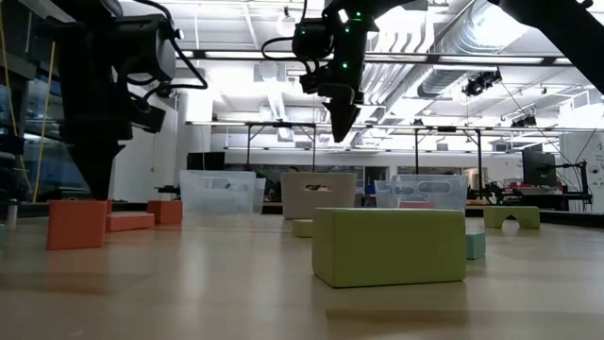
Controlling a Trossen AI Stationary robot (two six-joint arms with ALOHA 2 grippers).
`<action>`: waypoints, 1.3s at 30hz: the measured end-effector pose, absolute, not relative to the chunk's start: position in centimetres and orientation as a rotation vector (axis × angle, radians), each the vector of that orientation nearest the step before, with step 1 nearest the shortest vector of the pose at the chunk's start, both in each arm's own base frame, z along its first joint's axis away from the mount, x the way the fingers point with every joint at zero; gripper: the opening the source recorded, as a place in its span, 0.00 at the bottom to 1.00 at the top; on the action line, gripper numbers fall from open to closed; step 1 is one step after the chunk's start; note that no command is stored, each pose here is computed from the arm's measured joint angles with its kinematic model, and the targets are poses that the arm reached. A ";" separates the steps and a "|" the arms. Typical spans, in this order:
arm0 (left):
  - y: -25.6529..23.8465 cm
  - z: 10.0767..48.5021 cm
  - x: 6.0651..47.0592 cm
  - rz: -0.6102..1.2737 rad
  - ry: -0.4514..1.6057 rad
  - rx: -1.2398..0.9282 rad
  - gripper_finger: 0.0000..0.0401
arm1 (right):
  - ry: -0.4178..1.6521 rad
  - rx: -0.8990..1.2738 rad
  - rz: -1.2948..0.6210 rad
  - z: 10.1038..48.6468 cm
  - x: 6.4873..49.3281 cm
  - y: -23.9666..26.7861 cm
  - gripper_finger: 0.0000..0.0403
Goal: Sort & place blocks by color
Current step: Put the orange block into the right transparent bin
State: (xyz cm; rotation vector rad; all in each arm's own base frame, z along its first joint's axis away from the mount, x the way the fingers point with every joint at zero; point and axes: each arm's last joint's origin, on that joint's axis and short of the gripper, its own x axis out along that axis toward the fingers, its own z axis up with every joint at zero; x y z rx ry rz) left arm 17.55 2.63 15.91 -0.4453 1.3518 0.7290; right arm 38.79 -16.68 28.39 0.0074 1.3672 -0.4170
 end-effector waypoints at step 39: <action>4.3 16.1 17.2 0.755 1.371 -0.504 0.53 | 1.367 0.007 -0.417 28.4 38.8 -16.7 0.42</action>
